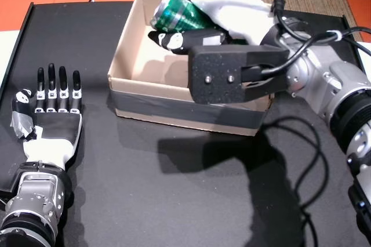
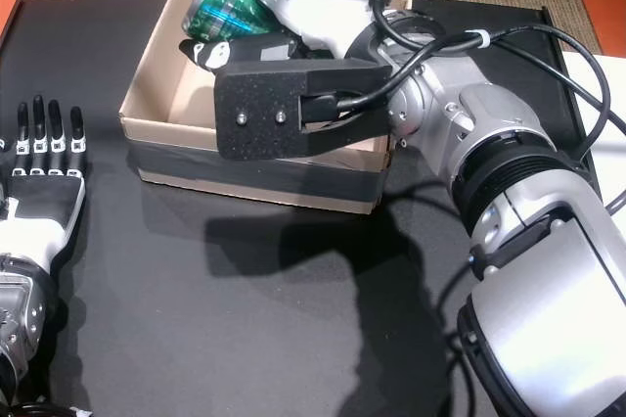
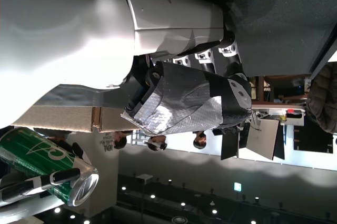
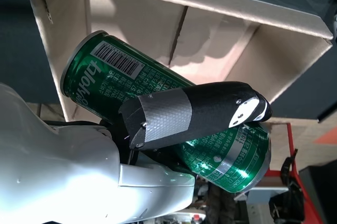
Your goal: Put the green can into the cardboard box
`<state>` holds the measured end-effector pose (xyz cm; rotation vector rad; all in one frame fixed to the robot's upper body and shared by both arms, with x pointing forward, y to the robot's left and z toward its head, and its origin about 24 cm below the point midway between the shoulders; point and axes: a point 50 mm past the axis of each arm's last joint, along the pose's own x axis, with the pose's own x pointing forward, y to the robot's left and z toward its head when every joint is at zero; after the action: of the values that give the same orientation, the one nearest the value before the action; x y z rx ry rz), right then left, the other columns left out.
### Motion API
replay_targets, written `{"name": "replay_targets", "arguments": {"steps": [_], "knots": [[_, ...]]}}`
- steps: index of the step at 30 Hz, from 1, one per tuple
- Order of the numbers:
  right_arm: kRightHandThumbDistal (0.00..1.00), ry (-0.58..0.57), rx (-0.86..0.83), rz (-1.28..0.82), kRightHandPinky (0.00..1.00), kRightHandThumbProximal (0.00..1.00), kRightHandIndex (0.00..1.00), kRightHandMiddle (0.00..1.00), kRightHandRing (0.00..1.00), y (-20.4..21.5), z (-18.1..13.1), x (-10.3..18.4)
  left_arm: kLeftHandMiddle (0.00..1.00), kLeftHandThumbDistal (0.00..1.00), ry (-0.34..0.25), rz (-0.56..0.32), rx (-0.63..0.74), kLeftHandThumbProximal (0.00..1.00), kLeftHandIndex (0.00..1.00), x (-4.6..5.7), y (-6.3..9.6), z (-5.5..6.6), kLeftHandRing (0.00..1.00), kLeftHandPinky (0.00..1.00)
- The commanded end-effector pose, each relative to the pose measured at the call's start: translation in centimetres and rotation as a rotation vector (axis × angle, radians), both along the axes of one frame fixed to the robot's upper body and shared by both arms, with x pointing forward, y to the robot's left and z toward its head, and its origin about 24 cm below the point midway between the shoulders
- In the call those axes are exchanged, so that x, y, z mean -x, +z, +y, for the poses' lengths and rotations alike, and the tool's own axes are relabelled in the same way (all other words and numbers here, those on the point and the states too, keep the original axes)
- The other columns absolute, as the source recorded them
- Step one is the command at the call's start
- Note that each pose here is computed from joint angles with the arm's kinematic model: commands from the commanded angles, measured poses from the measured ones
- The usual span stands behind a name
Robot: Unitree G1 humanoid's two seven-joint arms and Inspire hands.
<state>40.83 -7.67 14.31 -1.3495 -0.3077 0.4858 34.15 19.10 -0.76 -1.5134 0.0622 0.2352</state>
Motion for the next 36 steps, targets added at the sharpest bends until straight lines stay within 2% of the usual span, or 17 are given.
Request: {"name": "replay_targets", "arguments": {"steps": [1,4,6,11,14,18,20,22,26,27,30,33,35,36], "knots": [[0.05,-0.011,-0.032,0.005,0.11,0.56,0.02,0.04,0.04,0.35,-0.22,-0.12,0.55,0.0,-0.007,0.09,0.019,0.59,0.55,1.48,-2.05,-0.4,0.66,0.77],[0.09,-0.015,-0.023,0.04,0.1,0.58,0.09,0.09,0.08,0.28,-0.28,-0.17,0.55,0.0,-0.005,0.099,0.02,0.57,0.54,1.41,-2.02,-0.44,0.65,0.75],[0.14,-0.026,-0.016,0.062,0.09,0.59,0.08,0.07,0.07,0.19,-0.36,-0.23,0.55,0.0,-0.004,0.102,0.018,0.57,0.55,1.36,-1.98,-0.47,0.65,0.76],[0.07,-0.027,-0.01,0.071,0.09,0.59,0.07,0.07,0.06,-0.04,-0.54,-0.19,0.54,0.0,-0.001,0.094,0.024,0.58,0.55,1.44,-2.04,-0.45,0.65,0.76],[0.06,-0.025,-0.004,0.07,0.11,0.59,0.07,0.06,0.05,-0.23,-0.71,-0.14,0.53,0.0,-0.001,0.099,0.02,0.57,0.53,1.47,-2.08,-0.42,0.64,0.74],[0.08,-0.034,0.006,0.079,0.14,0.6,0.06,0.06,0.06,-0.37,-0.87,-0.16,0.53,0.0,0.004,0.104,0.025,0.55,0.52,1.47,-2.09,-0.36,0.65,0.75],[0.1,-0.036,0.007,0.081,0.15,0.56,0.06,0.05,0.06,-0.42,-0.92,-0.15,0.53,0.0,0.005,0.104,0.025,0.55,0.52,1.45,-2.07,-0.35,0.64,0.75],[0.14,-0.036,0.011,0.073,0.14,0.56,0.04,0.04,0.05,-0.46,-0.94,-0.14,0.53,0.0,0.004,0.104,0.021,0.56,0.53,1.4,-2.01,-0.37,0.63,0.74],[0.13,-0.037,0.012,0.068,0.15,0.56,0.02,0.02,0.05,-0.49,-0.97,-0.14,0.56,0.0,0.004,0.106,0.018,0.59,0.56,1.32,-1.94,-0.39,0.66,0.77],[0.16,-0.039,0.009,0.071,0.18,0.55,0.05,0.06,0.09,-0.51,-0.99,-0.14,0.56,0.0,0.004,0.103,0.019,0.59,0.56,1.33,-1.94,-0.4,0.66,0.77],[0.23,-0.04,0.029,0.068,0.38,0.54,0.18,0.17,0.23,-0.58,-1.03,-0.15,0.55,0.0,0.002,0.097,0.017,0.59,0.54,1.4,-1.99,-0.4,0.66,0.77],[0.41,-0.035,0.065,0.05,0.53,0.62,0.41,0.41,0.47,-0.63,-0.99,-0.13,0.56,0.0,0.003,0.093,0.022,0.6,0.57,1.39,-1.97,-0.39,0.68,0.77],[0.47,-0.031,0.069,0.053,0.64,0.61,0.48,0.51,0.59,-0.64,-0.97,-0.11,0.55,0.0,0.005,0.099,0.024,0.6,0.57,1.35,-1.96,-0.43,0.67,0.77],[0.52,-0.028,0.066,0.05,0.66,0.61,0.49,0.52,0.6,-0.64,-0.96,-0.1,0.55,0.0,0.006,0.103,0.027,0.59,0.57,1.33,-1.95,-0.45,0.66,0.77]]}}
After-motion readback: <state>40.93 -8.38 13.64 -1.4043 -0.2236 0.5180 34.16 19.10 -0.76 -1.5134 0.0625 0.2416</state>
